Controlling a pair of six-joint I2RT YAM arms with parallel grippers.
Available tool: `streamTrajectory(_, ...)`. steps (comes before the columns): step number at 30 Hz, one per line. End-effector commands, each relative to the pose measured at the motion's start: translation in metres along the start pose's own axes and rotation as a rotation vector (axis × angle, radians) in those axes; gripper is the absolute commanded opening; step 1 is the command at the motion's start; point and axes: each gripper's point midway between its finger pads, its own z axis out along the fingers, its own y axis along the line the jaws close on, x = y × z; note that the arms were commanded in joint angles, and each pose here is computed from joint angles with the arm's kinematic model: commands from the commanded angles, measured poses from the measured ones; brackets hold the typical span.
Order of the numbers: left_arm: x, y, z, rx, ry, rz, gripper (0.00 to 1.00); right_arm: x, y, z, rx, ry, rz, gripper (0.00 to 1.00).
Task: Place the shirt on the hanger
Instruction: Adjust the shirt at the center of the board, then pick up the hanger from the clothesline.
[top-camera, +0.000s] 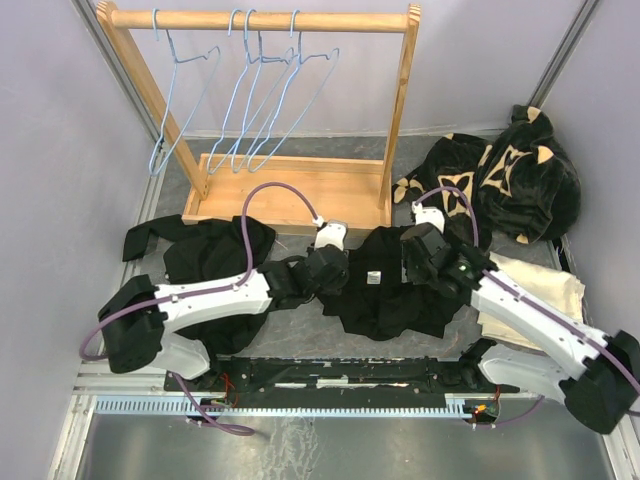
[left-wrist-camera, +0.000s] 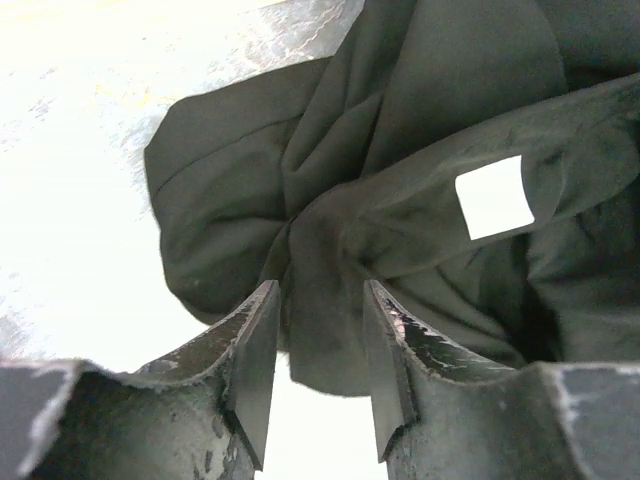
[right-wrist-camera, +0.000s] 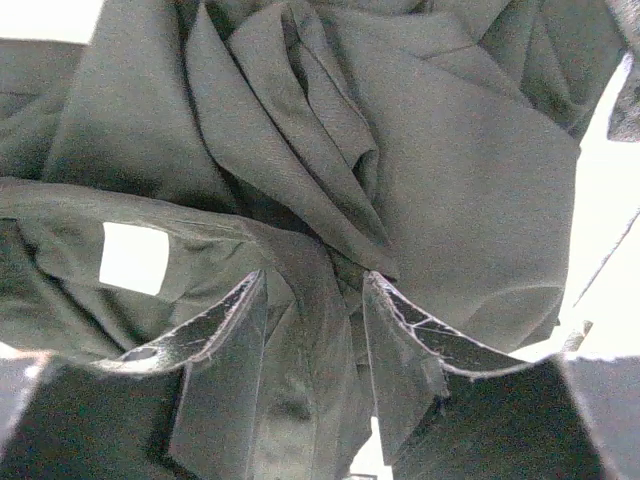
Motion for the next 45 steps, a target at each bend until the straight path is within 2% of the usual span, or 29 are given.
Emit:
streamTrajectory(1, -0.014, 0.007, -0.026, 0.029, -0.057, -0.076, 0.47, -0.031, 0.004, -0.031, -0.081, -0.126, 0.071, 0.64)
streamTrajectory(2, -0.012, 0.010, -0.030, 0.033, -0.055, -0.078, 0.48, -0.032, 0.004, -0.036, -0.091, -0.127, 0.070, 0.71)
streamTrajectory(5, -0.010, 0.014, -0.044, 0.060, -0.054, -0.086, 0.50, -0.033, 0.003, -0.050, -0.109, -0.113, 0.071, 0.75)
streamTrajectory(9, -0.001, 0.019, -0.053, 0.074, -0.026, -0.082, 0.57, -0.033, 0.000, -0.061, -0.092, -0.074, 0.118, 0.81)
streamTrajectory(11, 0.003, 0.022, -0.055, 0.069, -0.013, -0.085, 0.63, -0.032, 0.002, -0.065, -0.093, -0.052, 0.130, 0.90)
streamTrajectory(15, 0.008, 0.028, -0.058, 0.045, 0.003, -0.110, 0.63, -0.031, 0.011, -0.068, -0.153, -0.026, 0.054, 0.99)
streamTrajectory(21, 0.013, 0.041, -0.056, 0.042, 0.040, -0.161, 0.67, -0.036, 0.014, -0.069, -0.174, -0.057, 0.041, 0.99)
streamTrajectory(23, 0.015, 0.053, -0.050, 0.040, 0.061, -0.199, 0.83, -0.040, 0.011, -0.071, -0.166, -0.080, 0.053, 0.99)
streamTrajectory(27, 0.009, 0.076, -0.049, 0.017, 0.060, -0.260, 0.87, -0.045, -0.009, -0.079, -0.071, -0.097, 0.059, 0.99)
streamTrajectory(29, 0.008, 0.083, -0.050, 0.001, 0.062, -0.269, 0.96, -0.047, -0.013, -0.084, -0.061, -0.099, 0.046, 0.99)
streamTrajectory(33, 0.010, 0.091, -0.050, -0.021, 0.078, -0.274, 1.00, -0.056, -0.004, -0.097, -0.137, -0.133, 0.041, 0.99)
streamTrajectory(39, 0.017, 0.106, -0.053, -0.129, 0.142, -0.258, 0.99, -0.072, -0.003, -0.115, -0.139, -0.128, 0.043, 0.99)
streamTrajectory(45, 0.015, 0.110, -0.056, -0.169, 0.163, -0.255, 1.00, -0.097, 0.017, -0.125, -0.229, -0.198, 0.141, 0.99)
